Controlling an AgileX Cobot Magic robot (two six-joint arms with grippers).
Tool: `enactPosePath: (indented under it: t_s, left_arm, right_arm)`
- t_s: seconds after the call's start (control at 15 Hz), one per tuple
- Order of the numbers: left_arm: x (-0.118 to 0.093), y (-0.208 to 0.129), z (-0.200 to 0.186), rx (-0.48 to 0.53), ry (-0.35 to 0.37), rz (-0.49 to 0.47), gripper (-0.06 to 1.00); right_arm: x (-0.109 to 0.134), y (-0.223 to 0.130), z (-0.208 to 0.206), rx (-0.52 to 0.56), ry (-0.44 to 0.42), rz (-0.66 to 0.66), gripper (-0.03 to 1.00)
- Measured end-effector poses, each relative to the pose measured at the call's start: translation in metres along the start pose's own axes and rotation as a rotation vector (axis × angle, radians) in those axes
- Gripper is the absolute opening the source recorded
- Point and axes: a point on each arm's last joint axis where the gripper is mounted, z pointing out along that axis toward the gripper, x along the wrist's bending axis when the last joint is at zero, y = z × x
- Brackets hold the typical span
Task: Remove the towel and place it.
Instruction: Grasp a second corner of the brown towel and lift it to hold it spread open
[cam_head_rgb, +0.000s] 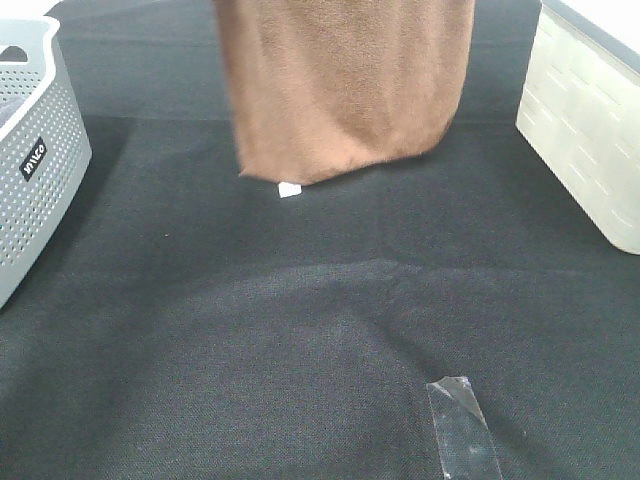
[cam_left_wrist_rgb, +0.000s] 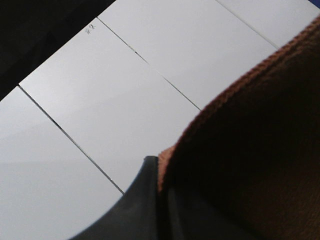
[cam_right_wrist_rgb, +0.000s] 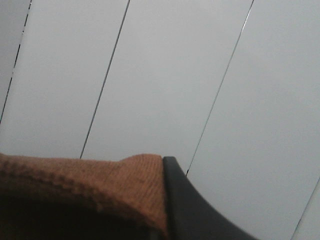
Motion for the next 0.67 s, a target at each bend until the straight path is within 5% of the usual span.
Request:
enactPosePath:
  t_s: [0.2,0.67]
  left_arm:
    - [-0.001,-0.026,0.027,-0.051,0.083,0.02,0.0]
    - [-0.007,-0.075,0.047,0.0,0.135,0.086,0.0]
  right_arm:
    - [0.012,-0.018,0.023,-0.029,0.026,0.0,0.0]
    - [0.016,-0.04,0.054,-0.077,0.023,0.031,0.0]
